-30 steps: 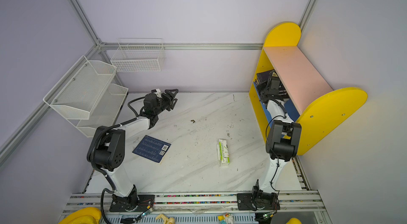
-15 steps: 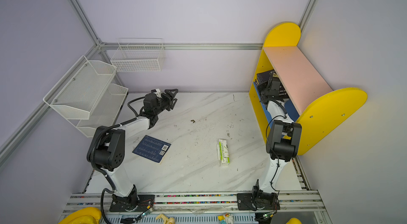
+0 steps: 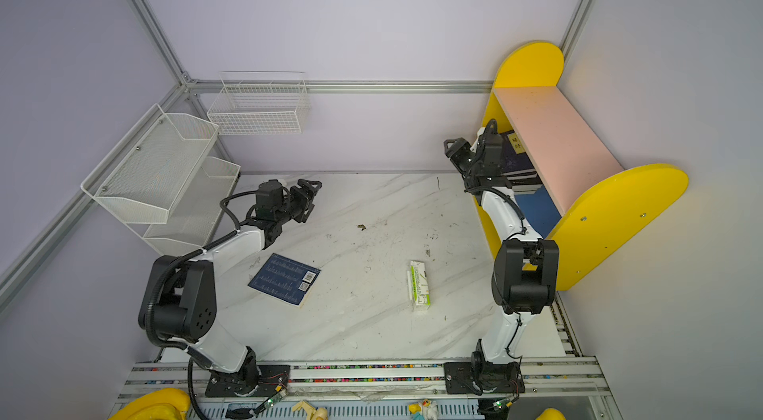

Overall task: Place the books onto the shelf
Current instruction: 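Move both grippers to the flat barcoded dark blue book on the table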

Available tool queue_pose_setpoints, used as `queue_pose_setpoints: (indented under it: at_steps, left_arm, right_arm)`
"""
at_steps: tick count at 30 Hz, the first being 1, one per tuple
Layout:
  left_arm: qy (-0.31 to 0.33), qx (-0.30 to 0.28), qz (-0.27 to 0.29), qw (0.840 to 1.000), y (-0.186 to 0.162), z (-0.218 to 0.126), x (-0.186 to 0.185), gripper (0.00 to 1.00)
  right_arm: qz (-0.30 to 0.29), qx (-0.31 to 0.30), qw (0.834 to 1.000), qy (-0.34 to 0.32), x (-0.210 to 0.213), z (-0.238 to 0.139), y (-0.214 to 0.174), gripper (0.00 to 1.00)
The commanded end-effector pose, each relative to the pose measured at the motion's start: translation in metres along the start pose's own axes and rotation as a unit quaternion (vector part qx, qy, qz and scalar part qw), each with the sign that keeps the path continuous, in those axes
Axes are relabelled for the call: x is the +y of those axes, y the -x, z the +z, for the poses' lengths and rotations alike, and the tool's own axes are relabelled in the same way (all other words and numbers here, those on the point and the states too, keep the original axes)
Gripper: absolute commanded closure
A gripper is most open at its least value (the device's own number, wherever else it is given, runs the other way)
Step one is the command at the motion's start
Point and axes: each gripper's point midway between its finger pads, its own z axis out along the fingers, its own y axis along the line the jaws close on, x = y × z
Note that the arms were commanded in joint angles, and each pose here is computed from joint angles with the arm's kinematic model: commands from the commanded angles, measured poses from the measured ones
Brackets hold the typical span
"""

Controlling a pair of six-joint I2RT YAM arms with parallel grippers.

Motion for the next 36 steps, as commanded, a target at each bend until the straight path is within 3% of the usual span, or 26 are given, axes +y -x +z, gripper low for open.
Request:
queue_pose_setpoints:
  at_steps: [1,6,10,15,20,29,36]
  left_arm:
    - [0.105,-0.029,0.035,0.993,0.007,-0.036,0.047,0.03]
    - [0.198,-0.067,0.027,0.977,0.015,-0.091,0.096,0.0]
    - [0.257,-0.066,0.002,0.964,0.008,-0.119,0.136,0.0]
    - [0.316,-0.042,-0.025,0.948,-0.013,-0.138,0.171,0.0]
    - [0.361,-0.013,-0.059,0.931,-0.037,-0.152,0.202,0.0]
    - [0.409,0.005,-0.101,0.907,-0.066,-0.176,0.237,0.0]
    - [0.425,0.016,-0.106,0.899,-0.077,-0.186,0.25,0.0]
  right_arm:
    - [-0.032,0.052,0.998,0.022,0.013,0.022,-0.044,0.45]
    - [-0.087,0.138,0.987,0.015,0.02,0.062,-0.138,0.45]
    - [-0.129,0.223,0.966,0.038,0.031,0.087,-0.227,0.44]
    - [-0.177,0.312,0.929,0.086,0.051,0.096,-0.331,0.45]
    - [-0.234,0.382,0.887,0.109,0.063,0.09,-0.411,0.45]
    - [-0.278,0.481,0.825,0.106,0.042,0.073,-0.477,0.44]
    - [-0.296,0.506,0.803,0.107,0.036,0.061,-0.497,0.44]
